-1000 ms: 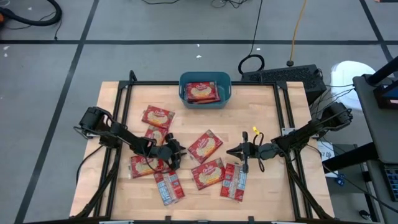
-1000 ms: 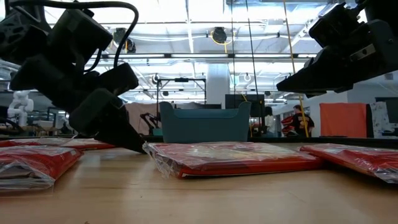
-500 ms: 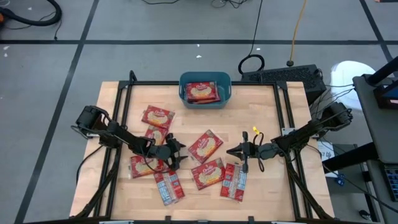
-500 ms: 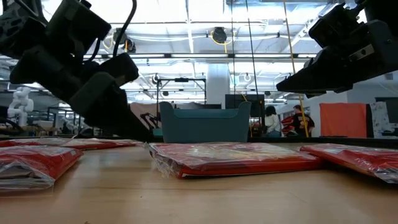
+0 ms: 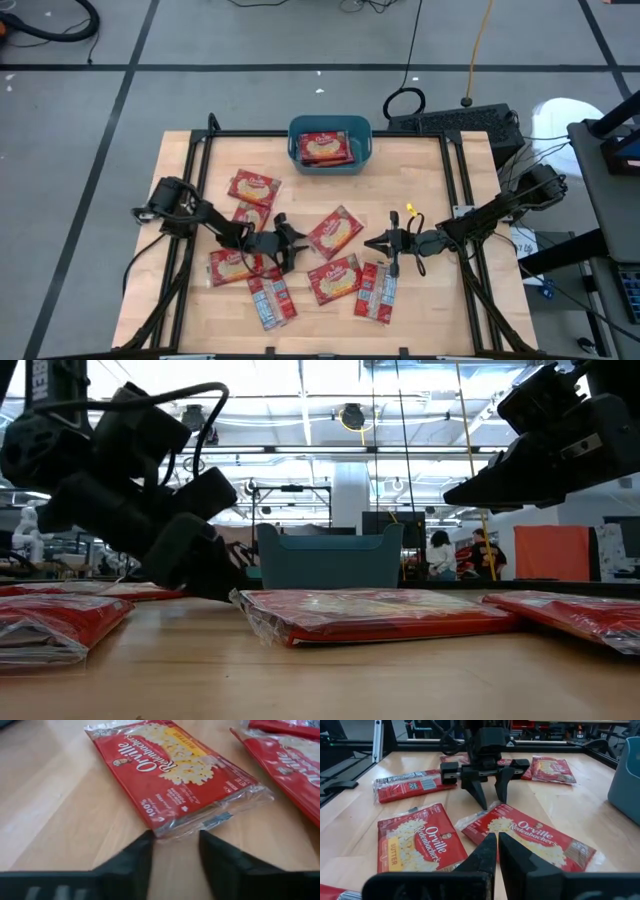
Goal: Sort popcorn bags into baskets
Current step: Put the red popcorn bag into the blue bin
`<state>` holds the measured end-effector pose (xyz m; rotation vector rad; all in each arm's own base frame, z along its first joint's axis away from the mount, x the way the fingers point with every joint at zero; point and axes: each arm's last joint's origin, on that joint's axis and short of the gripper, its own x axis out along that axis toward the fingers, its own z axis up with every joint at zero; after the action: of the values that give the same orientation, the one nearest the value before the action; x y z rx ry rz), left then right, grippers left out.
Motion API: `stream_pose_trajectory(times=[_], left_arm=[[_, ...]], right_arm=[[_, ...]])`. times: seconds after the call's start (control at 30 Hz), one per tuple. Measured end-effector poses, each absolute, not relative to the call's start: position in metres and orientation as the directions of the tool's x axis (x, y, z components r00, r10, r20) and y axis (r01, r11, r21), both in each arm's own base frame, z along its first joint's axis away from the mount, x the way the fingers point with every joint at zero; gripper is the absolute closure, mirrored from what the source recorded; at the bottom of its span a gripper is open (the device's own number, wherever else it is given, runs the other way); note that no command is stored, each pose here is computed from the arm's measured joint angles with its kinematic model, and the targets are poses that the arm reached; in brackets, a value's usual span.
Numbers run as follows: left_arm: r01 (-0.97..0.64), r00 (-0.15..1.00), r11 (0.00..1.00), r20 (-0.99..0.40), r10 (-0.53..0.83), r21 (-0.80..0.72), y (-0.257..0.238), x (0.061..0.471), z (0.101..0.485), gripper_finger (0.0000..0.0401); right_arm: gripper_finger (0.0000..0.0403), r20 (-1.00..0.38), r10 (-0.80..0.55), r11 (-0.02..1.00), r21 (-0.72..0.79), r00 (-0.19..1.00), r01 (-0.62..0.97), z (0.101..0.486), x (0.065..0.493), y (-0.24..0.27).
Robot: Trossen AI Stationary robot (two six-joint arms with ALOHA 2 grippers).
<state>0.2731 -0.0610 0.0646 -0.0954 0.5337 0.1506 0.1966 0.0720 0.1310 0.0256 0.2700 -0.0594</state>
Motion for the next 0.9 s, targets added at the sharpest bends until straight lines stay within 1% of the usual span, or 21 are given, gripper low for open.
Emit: stream_pose_trajectory(times=[0.17, 0.2, 0.3, 0.4, 0.6, 0.73, 0.9], left_arm=[[-0.140, 0.877, 0.989, -0.470, 0.104, -0.043, -0.056, 0.278, 0.066, 0.0373], [-0.138, 0.882, 0.990, -0.459, 0.106, -0.037, -0.054, 0.279, 0.067, 0.0386], [-0.125, 0.891, 0.992, -0.437, 0.121, 0.020, -0.051, 0.281, 0.069, 0.0393], [-0.104, 0.898, 0.989, -0.418, 0.137, 0.102, -0.047, 0.284, 0.073, 0.0397], [-0.095, 0.926, 0.974, -0.342, 0.163, 0.207, -0.039, 0.287, 0.094, 0.0398], [-0.092, 0.938, 0.960, -0.300, 0.172, 0.264, -0.035, 0.288, 0.108, 0.0399], [-0.064, 0.947, 0.942, -0.278, 0.161, 0.329, -0.033, 0.289, 0.115, 0.0400]], right_arm=[[0.0390, -0.268, -0.061, 0.998, -0.015, 0.962, 0.059, 0.131, 0.197, 0.071], [0.0390, -0.270, -0.066, 0.998, -0.017, 0.960, 0.064, 0.131, 0.197, 0.070], [0.0390, -0.287, -0.089, 0.996, -0.019, 0.954, 0.087, 0.129, 0.198, 0.065], [0.0390, -0.301, -0.115, 0.992, 0.015, 0.947, 0.125, 0.128, 0.199, 0.060], [0.0384, -0.314, -0.163, 0.978, 0.077, 0.936, 0.196, 0.126, 0.202, 0.049], [0.0359, -0.344, -0.171, 0.971, 0.099, 0.923, 0.217, 0.123, 0.203, 0.042], [0.0308, -0.379, -0.156, 0.958, 0.169, 0.912, 0.233, 0.121, 0.204, 0.032]])
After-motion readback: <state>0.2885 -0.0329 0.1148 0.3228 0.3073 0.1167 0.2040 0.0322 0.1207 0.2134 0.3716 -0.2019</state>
